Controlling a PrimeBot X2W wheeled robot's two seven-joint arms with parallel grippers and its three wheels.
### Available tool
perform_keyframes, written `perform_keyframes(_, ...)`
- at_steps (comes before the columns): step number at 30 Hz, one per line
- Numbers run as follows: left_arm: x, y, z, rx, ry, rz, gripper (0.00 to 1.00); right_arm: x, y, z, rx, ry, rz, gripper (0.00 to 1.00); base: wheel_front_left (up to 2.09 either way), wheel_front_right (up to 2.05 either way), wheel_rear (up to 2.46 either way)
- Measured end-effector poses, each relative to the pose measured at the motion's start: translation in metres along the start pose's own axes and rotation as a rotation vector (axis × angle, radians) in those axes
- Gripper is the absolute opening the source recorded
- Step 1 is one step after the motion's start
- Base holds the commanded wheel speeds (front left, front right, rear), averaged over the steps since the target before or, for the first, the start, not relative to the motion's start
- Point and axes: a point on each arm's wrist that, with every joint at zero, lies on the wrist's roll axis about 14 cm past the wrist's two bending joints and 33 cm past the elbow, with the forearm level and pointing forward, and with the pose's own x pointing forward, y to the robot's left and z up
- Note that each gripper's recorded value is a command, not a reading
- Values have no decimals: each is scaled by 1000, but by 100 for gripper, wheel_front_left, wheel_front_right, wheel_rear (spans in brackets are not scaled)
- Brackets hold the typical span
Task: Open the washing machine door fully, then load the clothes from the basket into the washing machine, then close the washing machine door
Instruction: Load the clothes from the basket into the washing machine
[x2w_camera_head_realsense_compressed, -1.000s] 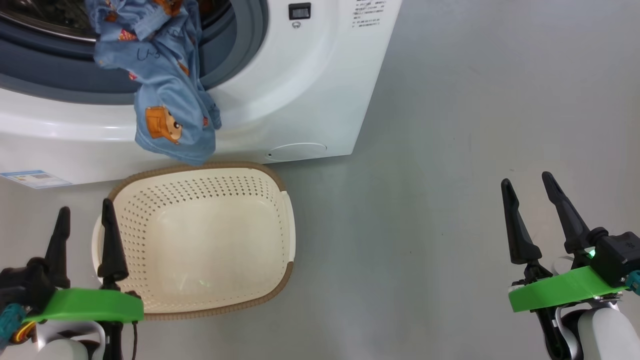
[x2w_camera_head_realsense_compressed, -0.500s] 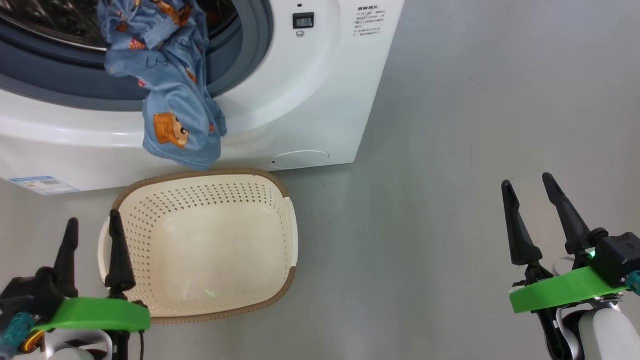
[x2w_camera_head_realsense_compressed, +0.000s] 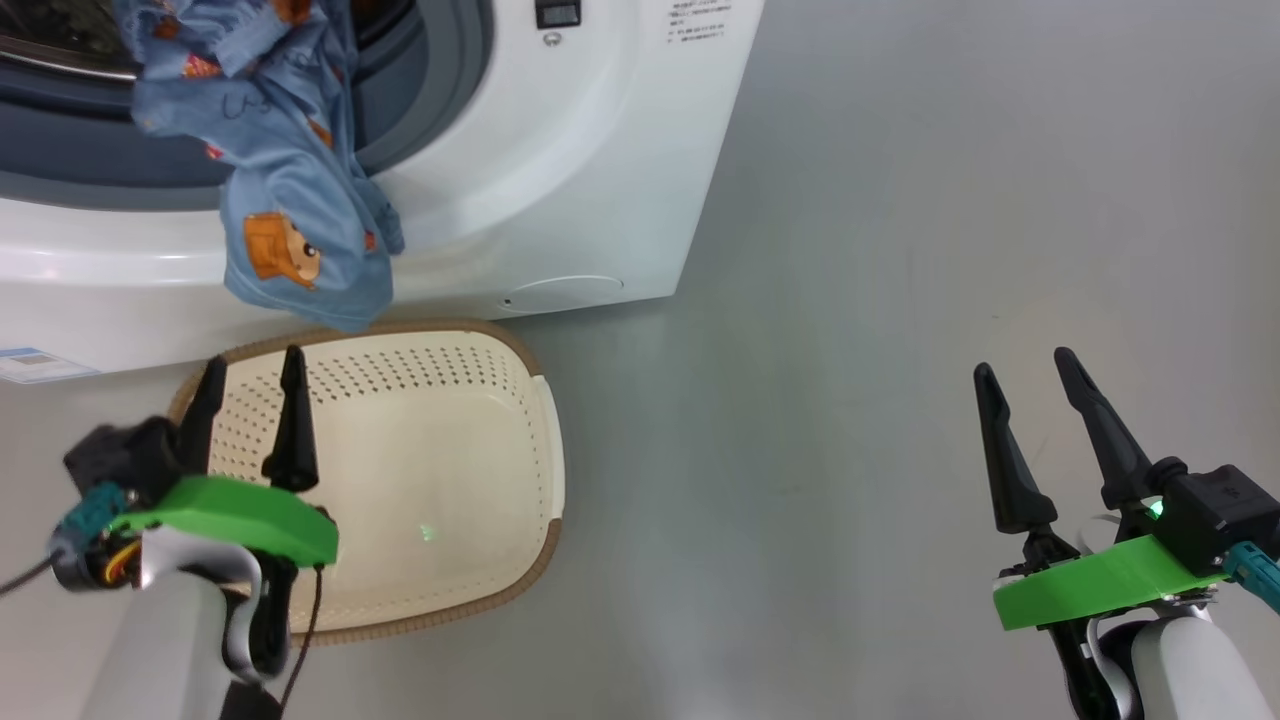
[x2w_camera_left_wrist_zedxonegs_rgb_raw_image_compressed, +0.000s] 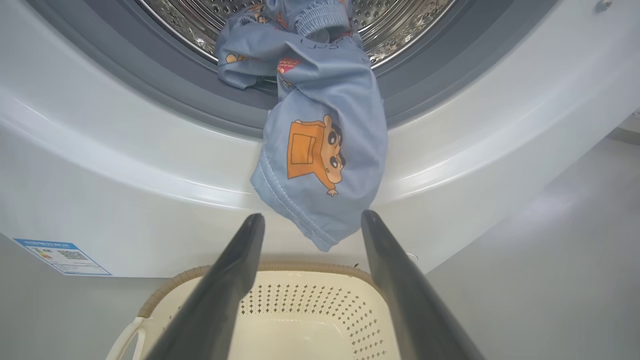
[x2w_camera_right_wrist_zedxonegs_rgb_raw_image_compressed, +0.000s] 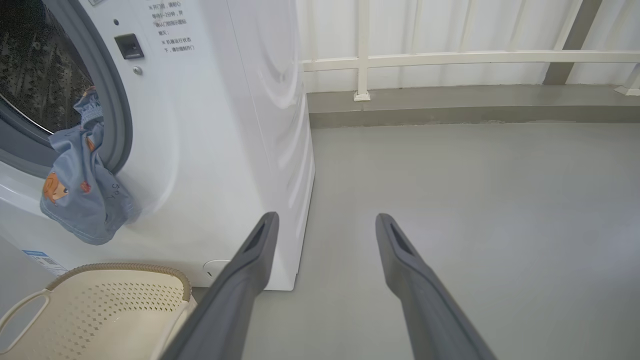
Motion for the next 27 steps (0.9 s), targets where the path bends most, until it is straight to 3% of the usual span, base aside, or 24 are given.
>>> perform_keyframes(12, 56, -9, -6, 86, 61, -85, 100, 9, -2, -12, 9, 23, -14, 100, 0, 0, 0)
perform_keyframes(27, 103, -27, -15, 39, 95, -126, 100, 20, -8, -23, 6, 43, -28, 100, 0, 0, 0)
